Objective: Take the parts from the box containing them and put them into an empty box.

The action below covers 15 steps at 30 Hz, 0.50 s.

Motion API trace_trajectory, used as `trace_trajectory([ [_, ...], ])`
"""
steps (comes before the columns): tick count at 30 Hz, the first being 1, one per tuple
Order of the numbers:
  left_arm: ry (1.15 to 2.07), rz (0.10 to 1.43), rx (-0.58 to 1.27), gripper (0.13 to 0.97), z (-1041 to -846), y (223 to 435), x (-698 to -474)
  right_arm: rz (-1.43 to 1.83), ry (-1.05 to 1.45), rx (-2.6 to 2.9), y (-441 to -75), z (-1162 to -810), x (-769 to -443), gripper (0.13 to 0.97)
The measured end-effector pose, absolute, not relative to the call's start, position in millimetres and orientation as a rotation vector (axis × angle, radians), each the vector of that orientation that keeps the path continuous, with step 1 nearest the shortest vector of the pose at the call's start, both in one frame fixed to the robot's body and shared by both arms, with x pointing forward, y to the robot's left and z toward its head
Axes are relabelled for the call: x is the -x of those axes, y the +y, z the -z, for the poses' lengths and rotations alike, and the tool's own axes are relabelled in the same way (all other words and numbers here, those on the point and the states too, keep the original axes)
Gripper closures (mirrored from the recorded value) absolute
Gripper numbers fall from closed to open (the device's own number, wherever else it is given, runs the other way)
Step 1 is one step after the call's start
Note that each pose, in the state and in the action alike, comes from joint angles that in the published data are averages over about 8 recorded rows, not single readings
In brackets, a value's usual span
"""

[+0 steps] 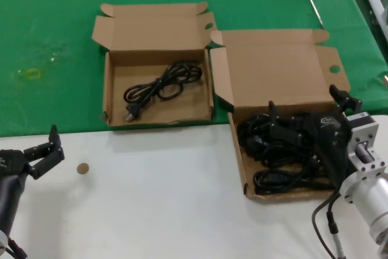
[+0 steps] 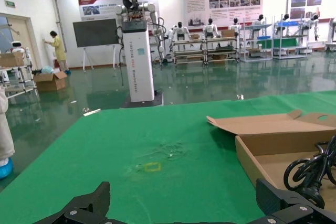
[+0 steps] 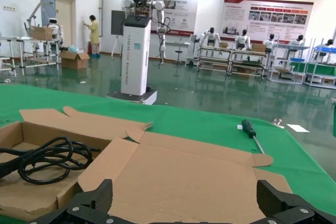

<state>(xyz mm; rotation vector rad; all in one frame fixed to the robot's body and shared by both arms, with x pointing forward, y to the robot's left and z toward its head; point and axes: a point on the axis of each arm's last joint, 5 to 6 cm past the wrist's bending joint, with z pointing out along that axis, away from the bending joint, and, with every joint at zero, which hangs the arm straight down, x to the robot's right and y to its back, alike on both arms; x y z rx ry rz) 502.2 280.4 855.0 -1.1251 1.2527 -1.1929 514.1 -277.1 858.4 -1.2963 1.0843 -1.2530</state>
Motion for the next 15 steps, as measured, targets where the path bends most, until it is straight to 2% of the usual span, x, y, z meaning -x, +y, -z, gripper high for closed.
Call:
trace_trajectory([
  [15,1.253,1.193,1.125,0.132,-855.0,280.4,-502.2,1.253,1.084,1.296,-277.1,-858.4,-514.1,0.13],
])
